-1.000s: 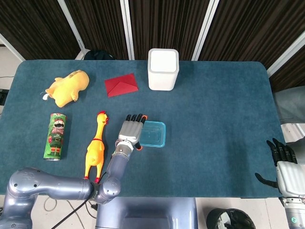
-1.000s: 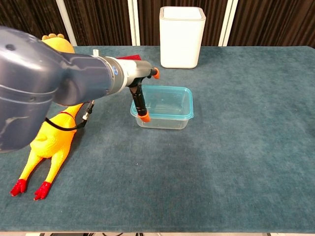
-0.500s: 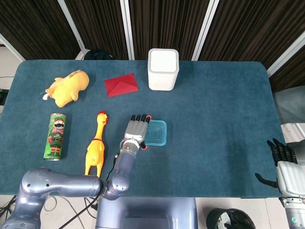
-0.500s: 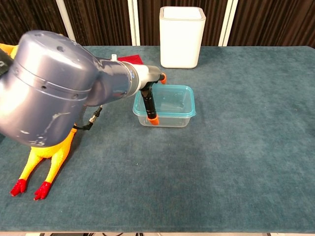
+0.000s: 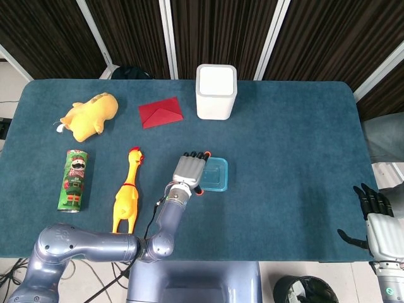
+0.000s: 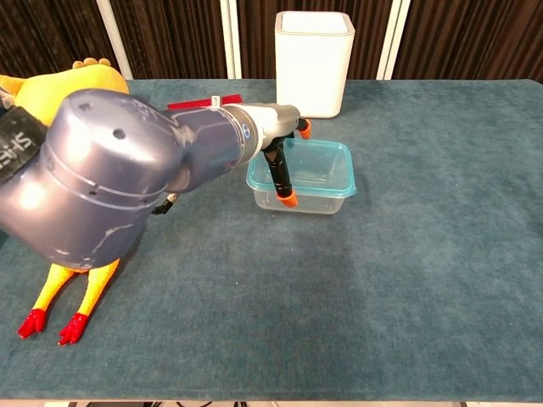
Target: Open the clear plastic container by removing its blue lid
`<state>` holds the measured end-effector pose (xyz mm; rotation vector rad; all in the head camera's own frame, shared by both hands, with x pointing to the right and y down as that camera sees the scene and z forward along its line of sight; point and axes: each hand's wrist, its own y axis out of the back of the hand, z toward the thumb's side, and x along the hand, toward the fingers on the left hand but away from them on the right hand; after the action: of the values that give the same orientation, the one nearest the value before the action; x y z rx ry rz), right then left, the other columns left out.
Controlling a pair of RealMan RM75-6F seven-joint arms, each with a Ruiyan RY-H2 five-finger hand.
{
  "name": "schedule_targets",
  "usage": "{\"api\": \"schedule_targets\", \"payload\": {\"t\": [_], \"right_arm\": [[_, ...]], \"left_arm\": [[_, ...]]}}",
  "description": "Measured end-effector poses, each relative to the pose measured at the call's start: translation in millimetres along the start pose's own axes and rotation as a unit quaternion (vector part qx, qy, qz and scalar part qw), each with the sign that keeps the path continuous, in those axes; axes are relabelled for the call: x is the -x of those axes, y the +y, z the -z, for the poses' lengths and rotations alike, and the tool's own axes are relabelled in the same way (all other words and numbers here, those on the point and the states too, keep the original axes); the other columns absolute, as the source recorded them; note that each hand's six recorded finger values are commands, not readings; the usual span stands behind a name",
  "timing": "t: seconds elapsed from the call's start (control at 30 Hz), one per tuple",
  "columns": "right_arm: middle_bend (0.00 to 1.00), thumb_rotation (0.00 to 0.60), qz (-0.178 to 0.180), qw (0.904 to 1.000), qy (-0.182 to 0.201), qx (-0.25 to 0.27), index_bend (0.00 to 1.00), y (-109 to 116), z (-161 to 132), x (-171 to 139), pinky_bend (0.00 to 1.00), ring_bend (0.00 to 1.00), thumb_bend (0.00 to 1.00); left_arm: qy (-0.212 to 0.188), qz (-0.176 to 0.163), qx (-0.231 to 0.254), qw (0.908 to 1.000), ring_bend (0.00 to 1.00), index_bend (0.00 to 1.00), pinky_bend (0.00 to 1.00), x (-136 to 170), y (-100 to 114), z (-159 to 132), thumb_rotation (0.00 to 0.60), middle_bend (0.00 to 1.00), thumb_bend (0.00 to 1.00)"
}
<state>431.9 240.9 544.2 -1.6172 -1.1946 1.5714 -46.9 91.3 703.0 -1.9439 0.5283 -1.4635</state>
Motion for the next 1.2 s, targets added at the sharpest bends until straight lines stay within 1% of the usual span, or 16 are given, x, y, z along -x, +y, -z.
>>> {"api": "schedule_targets", "payload": {"t": [0.17,0.3,0.43,0.57,0.83,1.0,1.2], "right_arm": [[0.00,0.600,0.001,1.0000,0.006,-0.001,0.00,1.3,-2.7,0.3,0.00,0.00,0.24],[0.00,0.600,0.004,0.9997,0.022,-0.003,0.00,3.2,-9.6,2.2,0.00,0.00,0.24],[0.00,0.600,0.005,0.9990,0.043,-0.006,0.00,3.4,-21.1,5.8,0.00,0.00,0.24],[0.00,0.600,0.000,0.9982,0.060,-0.008,0.00,-1.3,-34.8,10.7,0.00,0.00,0.24],[0.00,0.600,-0.016,0.9952,0.097,0.002,0.00,-27.0,-77.3,23.2,0.00,0.00,0.24],[0.00,0.600,-0.031,0.9936,0.108,-0.007,0.00,-48.3,-98.7,28.5,0.00,0.00,0.24],[0.00,0.600,-0.045,0.9925,0.113,-0.008,0.00,-72.5,-121.0,33.2,0.00,0.00,0.24]], "left_arm": [[-0.040,-0.018,-0.025,0.9987,0.18,0.15,0.31,3.8,2.8,-7.6,0.600,0.23,0.15],[-0.078,-0.025,-0.036,0.9960,0.18,0.16,0.31,9.0,6.0,-12.1,0.600,0.23,0.15],[-0.113,-0.024,-0.031,0.9927,0.18,0.16,0.31,15.9,6.5,-13.8,0.600,0.23,0.15],[-0.129,-0.017,-0.018,0.9913,0.18,0.16,0.31,20.9,3.1,-14.2,0.600,0.23,0.15],[-0.159,0.002,-0.013,0.9872,0.18,0.16,0.31,27.4,-5.1,-20.0,0.600,0.23,0.15],[-0.169,0.009,-0.017,0.9854,0.18,0.16,0.31,28.4,-6.3,-22.8,0.600,0.23,0.15],[-0.175,0.012,-0.028,0.9841,0.18,0.16,0.31,29.2,-9.0,-25.9,0.600,0.23,0.15]]}}
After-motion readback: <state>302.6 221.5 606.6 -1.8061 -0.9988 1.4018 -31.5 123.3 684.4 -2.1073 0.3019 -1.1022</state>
